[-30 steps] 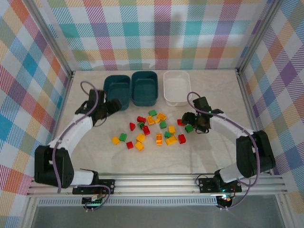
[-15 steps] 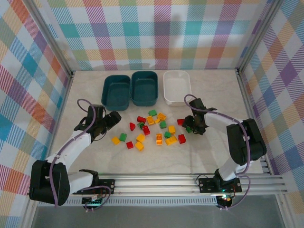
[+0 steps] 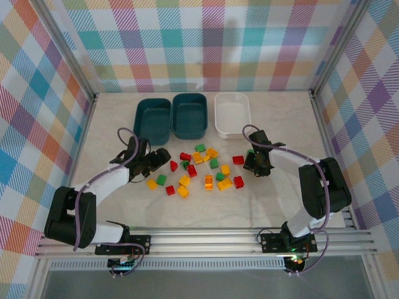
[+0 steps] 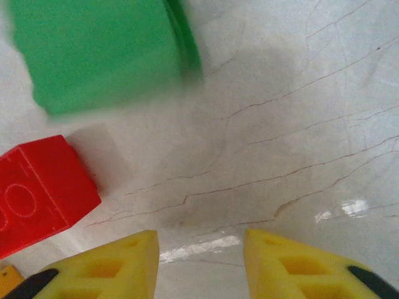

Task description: Sort the legos into containers by color

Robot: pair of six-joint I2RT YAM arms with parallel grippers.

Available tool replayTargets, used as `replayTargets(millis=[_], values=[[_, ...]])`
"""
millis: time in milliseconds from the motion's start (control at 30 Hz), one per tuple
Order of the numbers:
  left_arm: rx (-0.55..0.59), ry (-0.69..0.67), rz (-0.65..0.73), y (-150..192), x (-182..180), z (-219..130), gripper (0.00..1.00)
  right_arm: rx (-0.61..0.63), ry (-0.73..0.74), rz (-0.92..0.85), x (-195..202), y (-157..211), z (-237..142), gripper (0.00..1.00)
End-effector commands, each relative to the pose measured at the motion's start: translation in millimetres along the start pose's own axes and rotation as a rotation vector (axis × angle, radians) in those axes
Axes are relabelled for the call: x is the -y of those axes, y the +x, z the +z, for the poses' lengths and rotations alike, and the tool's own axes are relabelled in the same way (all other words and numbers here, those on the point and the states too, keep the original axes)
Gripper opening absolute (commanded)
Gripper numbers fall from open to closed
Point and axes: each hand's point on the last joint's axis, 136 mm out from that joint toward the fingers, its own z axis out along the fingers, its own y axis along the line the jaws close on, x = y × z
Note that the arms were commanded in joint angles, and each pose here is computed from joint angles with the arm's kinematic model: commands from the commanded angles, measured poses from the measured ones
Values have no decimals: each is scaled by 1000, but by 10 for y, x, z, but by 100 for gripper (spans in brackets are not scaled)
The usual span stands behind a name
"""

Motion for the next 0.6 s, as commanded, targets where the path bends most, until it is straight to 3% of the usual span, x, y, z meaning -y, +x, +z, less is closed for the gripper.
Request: replayTargets(millis=[0,233,367,467,567], values=[[3,48,20,-38,207,16,81,21,2,-28,0,-3,-43,35],[-11,40,47,-10,271,31,81,72,53,-91,87,-80,-149,36],[-4,36,51,-32,288,32,81,199,61,-153,7,-409,-328,60],[-9,38,57,-50,328,54,82,263,18,-248,-245,-677,-280,70],[-4,37,69,-78,360,43,81,275,76,-359,-372,-931,-114,72]])
